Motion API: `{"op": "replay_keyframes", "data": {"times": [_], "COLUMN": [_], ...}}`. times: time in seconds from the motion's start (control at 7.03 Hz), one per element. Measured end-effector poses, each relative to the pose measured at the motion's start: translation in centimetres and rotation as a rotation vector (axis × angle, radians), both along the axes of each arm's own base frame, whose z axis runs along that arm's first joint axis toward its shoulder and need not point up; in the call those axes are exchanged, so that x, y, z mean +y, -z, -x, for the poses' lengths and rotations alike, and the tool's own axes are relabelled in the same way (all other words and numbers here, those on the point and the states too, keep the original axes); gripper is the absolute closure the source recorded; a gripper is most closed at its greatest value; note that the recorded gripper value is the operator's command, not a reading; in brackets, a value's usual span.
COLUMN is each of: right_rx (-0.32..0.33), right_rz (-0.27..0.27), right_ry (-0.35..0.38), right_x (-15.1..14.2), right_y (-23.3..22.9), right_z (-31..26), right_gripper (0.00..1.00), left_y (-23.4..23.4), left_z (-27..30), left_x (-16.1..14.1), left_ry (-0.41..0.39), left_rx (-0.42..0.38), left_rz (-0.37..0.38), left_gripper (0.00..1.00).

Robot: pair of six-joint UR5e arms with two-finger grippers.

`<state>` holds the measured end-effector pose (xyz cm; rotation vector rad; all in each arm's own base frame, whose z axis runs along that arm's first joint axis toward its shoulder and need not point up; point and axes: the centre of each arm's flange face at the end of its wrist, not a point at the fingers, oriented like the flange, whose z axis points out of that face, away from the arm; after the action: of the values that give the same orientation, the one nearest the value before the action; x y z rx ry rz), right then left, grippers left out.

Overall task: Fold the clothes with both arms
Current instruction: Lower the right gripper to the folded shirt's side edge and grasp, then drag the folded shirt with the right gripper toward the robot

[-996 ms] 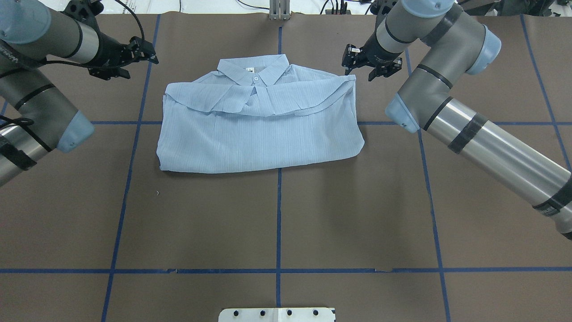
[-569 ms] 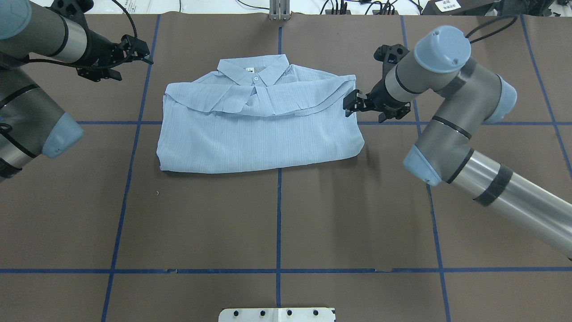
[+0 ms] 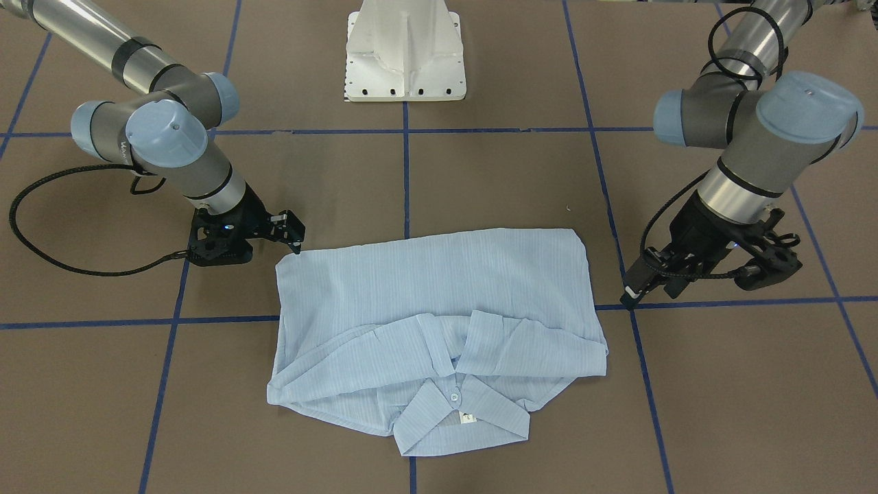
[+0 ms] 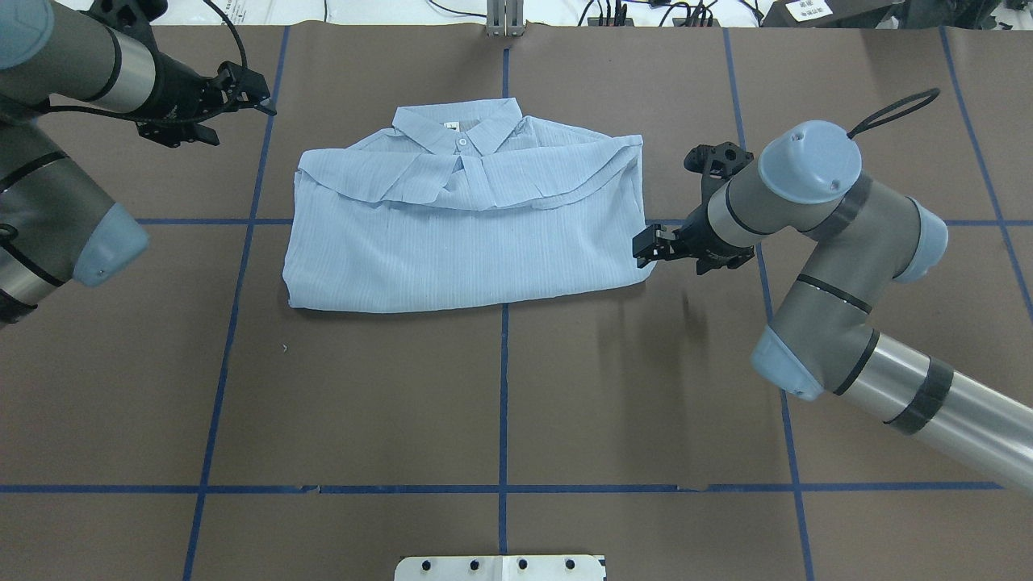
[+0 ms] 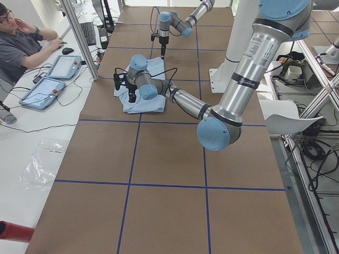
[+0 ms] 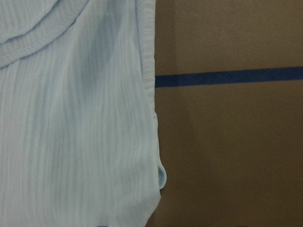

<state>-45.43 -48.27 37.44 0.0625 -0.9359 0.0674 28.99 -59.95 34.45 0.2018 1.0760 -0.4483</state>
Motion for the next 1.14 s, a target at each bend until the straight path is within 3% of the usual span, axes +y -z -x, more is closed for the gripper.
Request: {"op": "replay_keyframes", "data": {"times": [0.28,0.43,0.57,0.71,1.14], "right_rx": [0.008,0.015,0.021,0.023,0.017], "right_rz": [-0.029,-0.043,-0.05,-0.052,-0.054], "right_ry": [-0.018,-0.027,-0.033,-0.036,-0.04], "right_x": [-0.7,-1.3,-1.7,-2.0,-2.4], "right_y": [0.9,1.2,1.4,1.4,1.9], "right_z": [0.8,1.4,1.8,1.9,1.7], "right_gripper": [0.27,0.35,0.72,1.0,1.0], "left_y": [-0.2,-0.4,-0.6,-0.8,-1.0], "left_z": [0.0,0.0,0.0,0.0,0.1], "left_x": [-0.1,-0.1,0.0,0.1,0.1], "left_ry": [0.002,0.002,0.002,0.002,0.004], "left_rx": [-0.004,-0.006,-0.008,-0.01,-0.012], "left_rz": [0.002,0.004,0.006,0.008,0.01], "left_gripper": [0.0,0.0,0.0,0.0,0.01]}}
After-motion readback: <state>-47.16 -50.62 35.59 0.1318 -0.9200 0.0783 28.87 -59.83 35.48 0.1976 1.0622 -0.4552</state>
